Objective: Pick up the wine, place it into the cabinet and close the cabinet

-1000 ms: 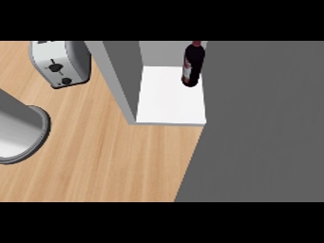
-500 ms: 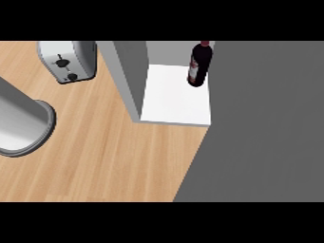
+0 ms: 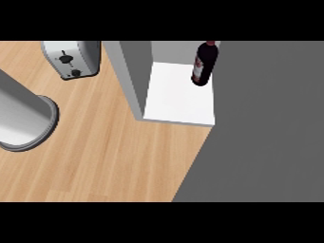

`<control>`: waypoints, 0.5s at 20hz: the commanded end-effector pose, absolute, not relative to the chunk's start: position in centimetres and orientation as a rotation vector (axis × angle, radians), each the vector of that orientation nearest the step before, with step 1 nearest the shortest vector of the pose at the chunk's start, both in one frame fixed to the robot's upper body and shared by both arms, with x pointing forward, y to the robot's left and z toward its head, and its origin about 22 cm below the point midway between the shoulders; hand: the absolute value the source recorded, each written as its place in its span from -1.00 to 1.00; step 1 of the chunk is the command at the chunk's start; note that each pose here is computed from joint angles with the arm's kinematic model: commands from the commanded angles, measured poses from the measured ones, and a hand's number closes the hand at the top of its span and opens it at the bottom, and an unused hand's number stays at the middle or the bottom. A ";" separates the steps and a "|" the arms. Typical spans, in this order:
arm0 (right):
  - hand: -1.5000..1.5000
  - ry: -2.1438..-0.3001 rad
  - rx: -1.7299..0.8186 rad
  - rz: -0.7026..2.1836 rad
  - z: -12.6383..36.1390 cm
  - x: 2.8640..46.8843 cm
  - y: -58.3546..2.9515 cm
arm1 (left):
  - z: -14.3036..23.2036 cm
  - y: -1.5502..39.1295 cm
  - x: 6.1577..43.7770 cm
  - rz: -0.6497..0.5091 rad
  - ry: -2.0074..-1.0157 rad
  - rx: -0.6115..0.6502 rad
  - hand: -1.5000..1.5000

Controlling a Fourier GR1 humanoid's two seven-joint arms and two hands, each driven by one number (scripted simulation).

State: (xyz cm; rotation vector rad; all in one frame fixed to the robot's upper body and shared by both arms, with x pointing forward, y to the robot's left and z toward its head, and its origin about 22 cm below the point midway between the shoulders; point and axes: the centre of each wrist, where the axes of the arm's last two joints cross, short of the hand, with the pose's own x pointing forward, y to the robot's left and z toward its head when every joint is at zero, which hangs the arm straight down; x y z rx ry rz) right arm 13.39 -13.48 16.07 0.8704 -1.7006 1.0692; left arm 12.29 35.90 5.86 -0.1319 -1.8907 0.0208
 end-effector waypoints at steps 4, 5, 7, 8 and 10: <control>1.00 -1.742 0.822 0.903 15.8 15.6 -10.3 | 6.0 35.8 12.5 0.009 -1.893 -0.170 1.00; 1.00 -1.742 0.823 0.911 15.9 15.6 -10.4 | 6.1 36.0 12.6 0.004 -1.906 -0.161 1.00; 1.00 -1.734 0.803 0.874 15.6 16.2 -10.7 | 6.3 35.9 12.8 -0.007 -1.907 -0.178 1.00; 1.00 -1.737 0.792 0.890 15.7 16.3 -10.8 | 6.1 36.1 12.7 -0.004 -1.903 -0.180 1.00; 1.00 -1.753 0.771 0.878 15.8 16.8 -11.0 | 6.3 35.8 12.9 -0.015 -1.912 -0.197 1.00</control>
